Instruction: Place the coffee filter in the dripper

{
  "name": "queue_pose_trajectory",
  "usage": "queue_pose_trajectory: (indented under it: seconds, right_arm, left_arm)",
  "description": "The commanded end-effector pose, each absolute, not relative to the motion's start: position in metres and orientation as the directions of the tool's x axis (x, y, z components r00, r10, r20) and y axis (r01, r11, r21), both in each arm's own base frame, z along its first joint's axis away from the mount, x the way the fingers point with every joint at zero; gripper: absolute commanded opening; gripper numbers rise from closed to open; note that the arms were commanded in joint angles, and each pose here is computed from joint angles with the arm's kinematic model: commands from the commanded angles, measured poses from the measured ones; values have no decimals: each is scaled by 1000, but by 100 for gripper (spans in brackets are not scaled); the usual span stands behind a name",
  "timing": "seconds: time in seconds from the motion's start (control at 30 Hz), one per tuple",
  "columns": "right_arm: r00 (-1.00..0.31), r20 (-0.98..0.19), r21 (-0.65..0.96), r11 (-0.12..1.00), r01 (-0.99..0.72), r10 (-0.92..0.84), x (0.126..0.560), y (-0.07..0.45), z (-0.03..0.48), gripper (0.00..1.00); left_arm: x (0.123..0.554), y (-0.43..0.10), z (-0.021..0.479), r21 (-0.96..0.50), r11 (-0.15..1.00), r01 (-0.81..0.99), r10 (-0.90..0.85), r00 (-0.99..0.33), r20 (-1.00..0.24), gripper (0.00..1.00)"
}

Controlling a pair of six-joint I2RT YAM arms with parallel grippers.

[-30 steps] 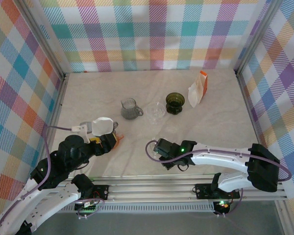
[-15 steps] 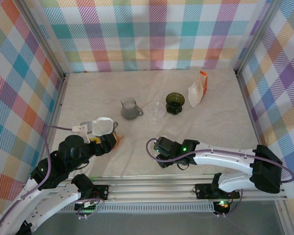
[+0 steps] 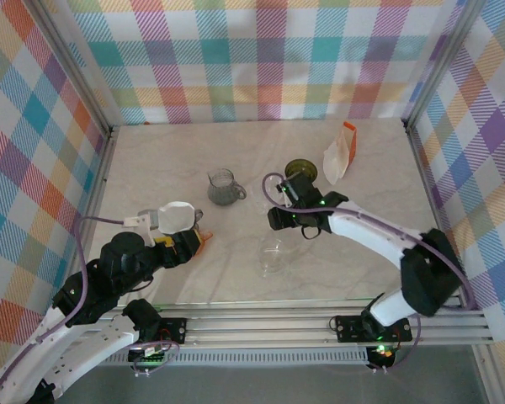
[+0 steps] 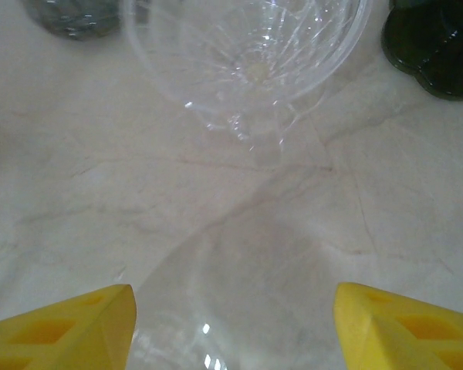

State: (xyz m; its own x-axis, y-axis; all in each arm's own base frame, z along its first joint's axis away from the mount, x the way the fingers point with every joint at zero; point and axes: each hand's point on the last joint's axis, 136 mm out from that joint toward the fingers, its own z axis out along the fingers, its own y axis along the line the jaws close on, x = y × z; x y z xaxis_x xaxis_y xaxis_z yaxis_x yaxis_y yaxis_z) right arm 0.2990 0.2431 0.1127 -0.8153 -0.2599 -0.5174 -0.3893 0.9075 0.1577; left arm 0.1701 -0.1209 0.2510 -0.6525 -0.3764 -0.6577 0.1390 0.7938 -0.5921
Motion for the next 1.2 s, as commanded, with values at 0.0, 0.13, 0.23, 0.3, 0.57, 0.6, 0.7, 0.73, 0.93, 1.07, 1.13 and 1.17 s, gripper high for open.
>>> queue_pose_trajectory:
  seconds: [0.0,0.13,0.23,0.3,0.57,0.6,0.7,0.73,0.93,1.07,1.13,1.17]
  right_arm:
    - [-778,-562,180,877,-446,-280,322,260,119,68]
    - [-793,-544,168,890,-423,-274,345,263,103,66]
    - [-789,-547,161,890,-427,-279,357,268,95,63]
    - [-790,-544,153,892,-426,-284,363,270,91,60]
    - [-789,-540,132,896,-425,-295,375,274,79,38]
    - [-787,-542,132,895,-426,-295,374,275,81,34]
    - [-778,-553,130,891,-434,-299,373,274,88,22]
    - [-775,-557,130,891,-436,-298,372,273,91,20]
    - [-746,-591,122,880,-459,-307,353,269,126,15]
    - [-741,-594,128,872,-472,-314,322,264,154,15]
    - [-735,-594,125,864,-488,-329,303,263,165,15]
    - [-736,-586,123,860,-494,-339,293,262,168,15]
  left_arm:
    - [172,-124,249,-593,793,142,-375,-653,-658,100]
    - [174,-125,249,-587,798,138,-372,-654,-659,100]
    - [176,-127,250,-585,799,139,-368,-656,-659,100]
    - [176,-128,250,-582,801,140,-365,-657,-660,100]
    - [177,-127,252,-577,805,139,-363,-654,-663,100]
    - [177,-127,252,-576,806,139,-362,-655,-664,100]
    - [177,-127,253,-577,805,139,-363,-654,-664,100]
    - [177,-127,253,-578,804,139,-364,-654,-663,100]
    - [176,-128,261,-584,796,156,-363,-649,-669,100]
    - [174,-126,268,-584,794,165,-364,-640,-676,100]
    - [173,-125,271,-584,794,169,-364,-637,-679,100]
    - [173,-125,272,-587,792,171,-366,-636,-679,100]
